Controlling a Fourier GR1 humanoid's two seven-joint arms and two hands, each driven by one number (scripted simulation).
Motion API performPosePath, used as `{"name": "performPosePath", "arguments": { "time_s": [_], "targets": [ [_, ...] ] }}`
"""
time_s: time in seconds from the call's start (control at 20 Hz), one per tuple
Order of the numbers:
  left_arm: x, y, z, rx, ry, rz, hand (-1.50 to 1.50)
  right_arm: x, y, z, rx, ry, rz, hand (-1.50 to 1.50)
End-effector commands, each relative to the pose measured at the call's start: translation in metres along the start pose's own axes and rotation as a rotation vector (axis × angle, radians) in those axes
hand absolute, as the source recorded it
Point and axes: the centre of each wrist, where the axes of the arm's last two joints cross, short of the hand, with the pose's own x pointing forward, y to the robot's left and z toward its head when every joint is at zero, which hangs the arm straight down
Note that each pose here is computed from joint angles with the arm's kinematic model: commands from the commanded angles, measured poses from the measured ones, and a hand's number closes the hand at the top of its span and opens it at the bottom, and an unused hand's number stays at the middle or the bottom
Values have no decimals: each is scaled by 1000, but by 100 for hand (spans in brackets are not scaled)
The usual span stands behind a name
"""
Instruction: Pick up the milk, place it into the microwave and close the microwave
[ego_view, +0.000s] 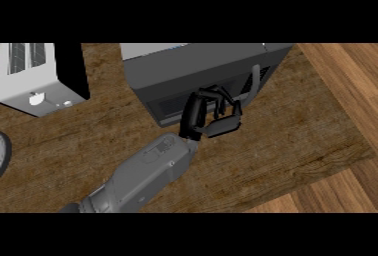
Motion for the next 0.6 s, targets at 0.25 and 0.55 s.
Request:
{"name": "performPosePath", "arguments": {
  "time_s": [0.25, 0.55],
  "targets": [
    [13, 4, -28, 39, -50, -3, 150, 10, -18, -5, -2, -7, 33, -150],
    [12, 4, -29, 51, -61, -10, 150, 27, -32, -12, 27, 4, 116, -150]
  ]
}}
